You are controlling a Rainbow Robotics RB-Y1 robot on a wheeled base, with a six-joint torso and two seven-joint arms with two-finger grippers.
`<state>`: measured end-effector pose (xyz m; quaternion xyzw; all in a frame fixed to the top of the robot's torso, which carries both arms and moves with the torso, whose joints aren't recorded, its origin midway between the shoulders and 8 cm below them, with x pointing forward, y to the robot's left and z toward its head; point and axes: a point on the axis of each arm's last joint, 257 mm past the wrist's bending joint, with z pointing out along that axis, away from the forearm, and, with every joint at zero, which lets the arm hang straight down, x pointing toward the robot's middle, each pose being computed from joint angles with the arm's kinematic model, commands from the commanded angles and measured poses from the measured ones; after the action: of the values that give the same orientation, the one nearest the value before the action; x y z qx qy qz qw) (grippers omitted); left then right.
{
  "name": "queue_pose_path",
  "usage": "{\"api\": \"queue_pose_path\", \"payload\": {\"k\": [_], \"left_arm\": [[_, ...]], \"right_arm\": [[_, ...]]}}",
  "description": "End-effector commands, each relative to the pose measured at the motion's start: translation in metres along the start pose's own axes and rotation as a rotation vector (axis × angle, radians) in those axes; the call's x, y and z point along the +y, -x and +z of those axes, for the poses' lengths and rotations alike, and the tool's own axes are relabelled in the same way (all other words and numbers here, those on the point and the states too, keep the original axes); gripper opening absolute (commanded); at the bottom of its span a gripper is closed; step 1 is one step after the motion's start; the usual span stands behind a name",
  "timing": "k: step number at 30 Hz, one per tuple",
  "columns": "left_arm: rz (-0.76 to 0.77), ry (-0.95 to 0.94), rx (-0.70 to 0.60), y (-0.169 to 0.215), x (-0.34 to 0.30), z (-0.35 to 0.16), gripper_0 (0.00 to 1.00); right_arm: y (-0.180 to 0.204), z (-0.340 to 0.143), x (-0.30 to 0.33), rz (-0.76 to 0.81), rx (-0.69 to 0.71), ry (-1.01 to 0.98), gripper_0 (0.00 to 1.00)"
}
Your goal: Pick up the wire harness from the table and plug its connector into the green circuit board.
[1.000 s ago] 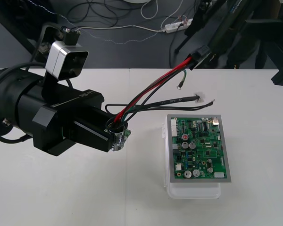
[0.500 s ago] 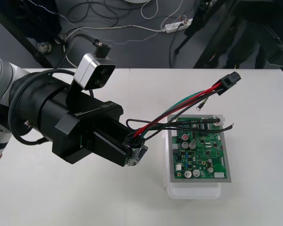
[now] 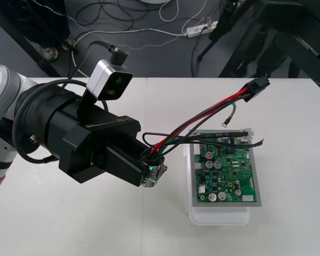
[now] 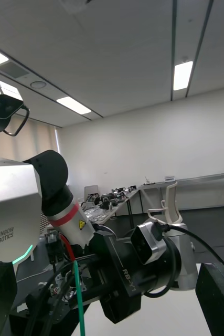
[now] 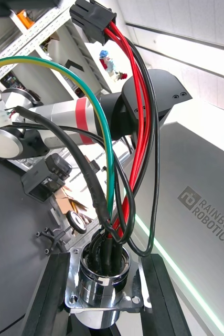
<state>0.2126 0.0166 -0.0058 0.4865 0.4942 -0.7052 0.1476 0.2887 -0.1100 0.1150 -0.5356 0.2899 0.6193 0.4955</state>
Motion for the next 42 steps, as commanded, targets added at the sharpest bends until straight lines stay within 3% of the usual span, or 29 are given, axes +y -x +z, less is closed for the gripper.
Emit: {"api": "queue_pose_path", "payload": {"k": [1,17,42], "left_arm": [[-0.04,-0.05,0.029,-0.001,-0.011,0.008,0.0],[-0.038,-0.072,0.022,-0.004,-0.014,0.011,0.0],[-0.037,-0.076,0.021,-0.004,-0.015,0.009,0.0]], "right_arm": [[-0.003,0.019,0.02,-0.028,-0.042,0.069,1.0],[-0.026,0.045,0.04,-0.042,-0.095,0.104,1.0],[-0.034,0.068,0.065,-0.078,-0.014,0.187,1.0]]}}
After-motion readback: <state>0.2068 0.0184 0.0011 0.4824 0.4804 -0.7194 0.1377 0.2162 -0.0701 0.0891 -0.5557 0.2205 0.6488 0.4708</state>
